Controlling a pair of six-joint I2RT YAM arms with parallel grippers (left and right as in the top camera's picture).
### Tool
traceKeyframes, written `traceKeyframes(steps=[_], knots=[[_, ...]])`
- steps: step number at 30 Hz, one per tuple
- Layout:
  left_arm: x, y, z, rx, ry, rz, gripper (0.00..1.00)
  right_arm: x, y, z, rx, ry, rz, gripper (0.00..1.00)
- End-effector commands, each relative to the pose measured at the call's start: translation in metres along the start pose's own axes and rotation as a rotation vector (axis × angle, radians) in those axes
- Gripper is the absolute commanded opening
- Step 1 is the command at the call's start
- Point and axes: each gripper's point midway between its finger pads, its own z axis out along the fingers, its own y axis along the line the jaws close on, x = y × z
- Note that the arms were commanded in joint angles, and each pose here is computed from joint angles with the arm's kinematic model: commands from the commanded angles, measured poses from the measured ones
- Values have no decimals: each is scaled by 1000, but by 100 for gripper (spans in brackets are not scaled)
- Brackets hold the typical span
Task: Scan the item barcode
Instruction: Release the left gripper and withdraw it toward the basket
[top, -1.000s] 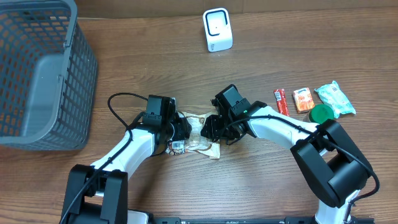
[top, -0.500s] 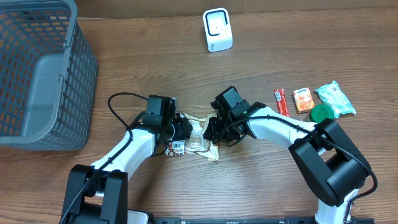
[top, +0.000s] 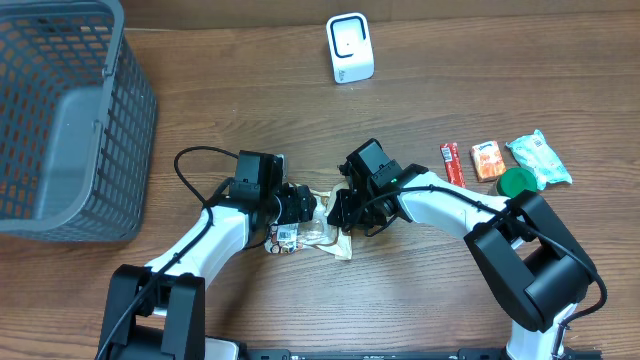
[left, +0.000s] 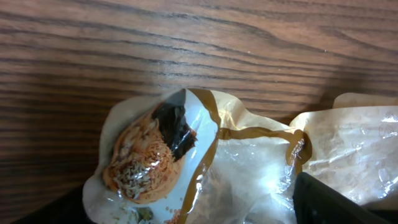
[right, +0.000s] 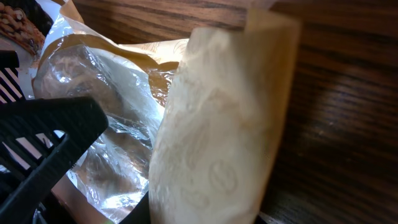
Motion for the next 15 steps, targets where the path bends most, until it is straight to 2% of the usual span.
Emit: traceKeyframes(steps=[1, 8, 11, 15], knots=[[-15, 0, -6, -18, -17, 10, 86, 12, -19, 12, 54, 36, 7, 4], [-80, 8, -56, -69, -117, 3, 89, 12, -20, 12, 55, 37, -7, 4], [-103, 30, -79, -203, -162, 36, 93, 12, -20, 12, 55, 37, -7, 4], [-111, 65, -96, -413, -186, 59, 100, 12, -20, 12, 55, 37, -7, 4]])
